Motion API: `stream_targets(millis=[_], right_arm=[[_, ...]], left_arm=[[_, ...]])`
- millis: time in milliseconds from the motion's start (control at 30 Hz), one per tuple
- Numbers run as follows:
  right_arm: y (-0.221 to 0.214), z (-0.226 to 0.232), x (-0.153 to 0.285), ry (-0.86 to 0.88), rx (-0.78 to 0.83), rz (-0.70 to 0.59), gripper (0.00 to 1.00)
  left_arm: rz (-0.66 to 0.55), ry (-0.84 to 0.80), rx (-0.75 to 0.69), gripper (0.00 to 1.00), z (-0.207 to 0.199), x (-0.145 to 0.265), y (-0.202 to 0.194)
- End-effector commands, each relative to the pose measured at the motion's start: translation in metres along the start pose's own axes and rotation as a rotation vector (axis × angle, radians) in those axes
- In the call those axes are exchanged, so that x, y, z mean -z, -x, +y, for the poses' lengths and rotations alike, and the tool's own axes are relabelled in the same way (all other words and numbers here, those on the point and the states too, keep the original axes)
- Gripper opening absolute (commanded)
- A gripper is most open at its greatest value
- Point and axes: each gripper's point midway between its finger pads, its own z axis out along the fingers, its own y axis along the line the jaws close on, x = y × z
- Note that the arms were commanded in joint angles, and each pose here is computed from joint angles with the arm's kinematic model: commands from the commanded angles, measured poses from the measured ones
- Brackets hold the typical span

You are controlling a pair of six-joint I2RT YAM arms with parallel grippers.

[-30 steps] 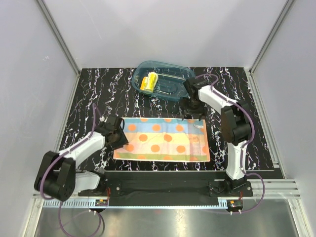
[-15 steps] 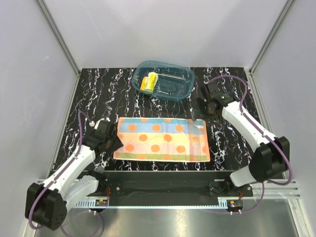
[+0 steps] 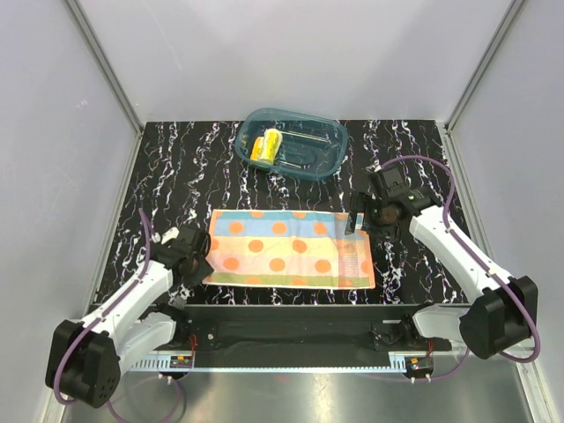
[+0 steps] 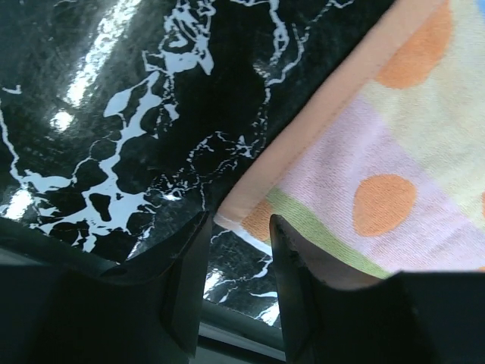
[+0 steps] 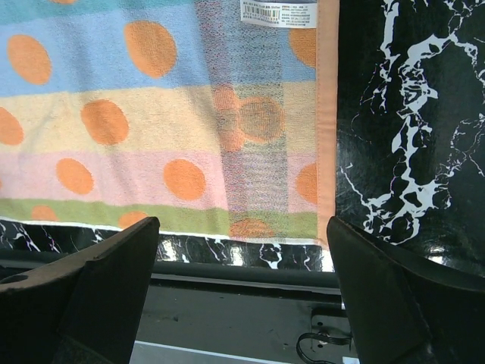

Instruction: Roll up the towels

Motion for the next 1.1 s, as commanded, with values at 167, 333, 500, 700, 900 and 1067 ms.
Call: stream_targets(millis=[167,333,500,700,900,1067], right_arm=[[0.002,0.007,-0.001,0.038,0.032,0.012,1.0],[0.004,0.008,-0.003,0.037,0.036,0.017,1.0],[0.003,0.009,-0.004,0.038,0.037,0.024,1.0],[-0.002,0.009,-0.009,0.043,0.032,0.047,1.0],[-0.012,0.003,-0.014,0.022,-0.016,0.072,1.0],[-0.022,-0.02,-0.015,-0.051,-0.168,0.067,1.0]], left_arm=[[-0.056,0.035,0.068,0.42,0.012,-0.011,0.003],[-0.055,0.038,0.058,0.41,0.012,-0.011,0.003],[-0.058,0.04,0.048,0.38,0.01,-0.012,0.005],[-0.059,0.029,0.021,0.26,0.006,-0.013,0.007],[-0.054,-0.004,0.003,0.11,0.0,-0.013,0.007],[-0.055,-0.04,-0.008,0.0,-0.008,-0.01,0.009]])
